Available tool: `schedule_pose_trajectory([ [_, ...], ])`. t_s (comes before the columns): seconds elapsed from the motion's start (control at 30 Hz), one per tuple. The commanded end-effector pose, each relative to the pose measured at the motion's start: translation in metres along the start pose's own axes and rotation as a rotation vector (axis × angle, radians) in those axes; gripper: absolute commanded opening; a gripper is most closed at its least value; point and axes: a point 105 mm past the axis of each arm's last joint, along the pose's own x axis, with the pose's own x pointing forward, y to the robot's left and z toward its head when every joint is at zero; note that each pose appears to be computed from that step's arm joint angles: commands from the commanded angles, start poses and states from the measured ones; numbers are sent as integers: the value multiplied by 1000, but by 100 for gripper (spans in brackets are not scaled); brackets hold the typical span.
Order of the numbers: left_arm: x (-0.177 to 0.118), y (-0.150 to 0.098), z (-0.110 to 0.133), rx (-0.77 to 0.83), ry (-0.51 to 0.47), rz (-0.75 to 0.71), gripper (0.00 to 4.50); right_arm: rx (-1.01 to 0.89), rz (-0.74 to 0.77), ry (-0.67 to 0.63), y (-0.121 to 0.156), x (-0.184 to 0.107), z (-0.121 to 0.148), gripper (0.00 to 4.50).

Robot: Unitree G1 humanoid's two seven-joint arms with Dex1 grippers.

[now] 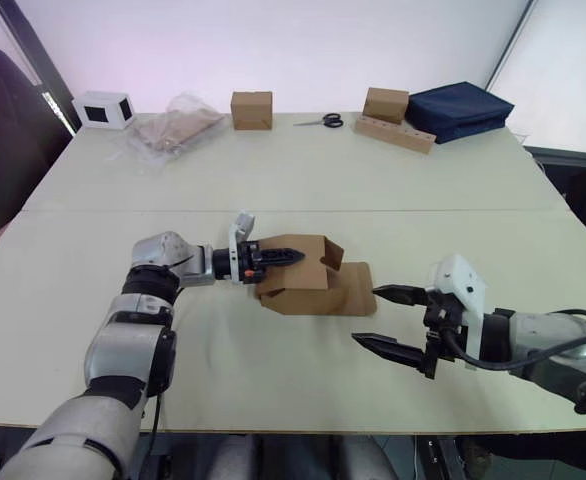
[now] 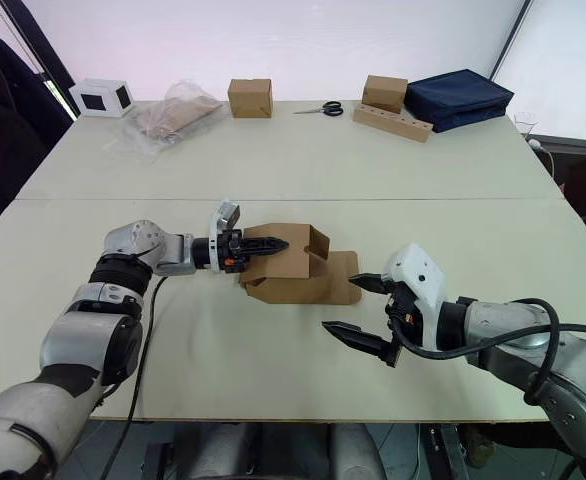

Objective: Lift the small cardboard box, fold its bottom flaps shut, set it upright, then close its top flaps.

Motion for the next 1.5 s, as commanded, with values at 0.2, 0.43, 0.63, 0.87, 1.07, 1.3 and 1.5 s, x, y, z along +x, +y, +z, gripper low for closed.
schedule_pose_trajectory([
  [0.2, -4, -14, 14, 143, -23, -22, 3, -4, -34, -43, -5, -4, 7, 450],
  [0.43, -11, -43, 27, 541, -40, -82, 3, 85, -93, -173, -22, -10, 19, 450],
  [0.63, -12, -70, 24, 776, 19, -116, 3, 118, -137, -242, -33, -12, 25, 450],
  [0.87, -13, -67, 7, 963, 56, -75, 3, 114, -159, -272, -38, -11, 29, 450],
  [1.07, -17, -96, 28, 1136, -21, -68, 3, 107, -197, -359, -50, -14, 44, 450],
  [1.3, -28, -131, 34, 1205, -32, -149, 0, 82, -215, -518, -61, -19, 77, 241],
  [1.5, -39, -158, 36, 1162, -51, -251, 0, 69, -193, -627, -67, -16, 112, 10],
])
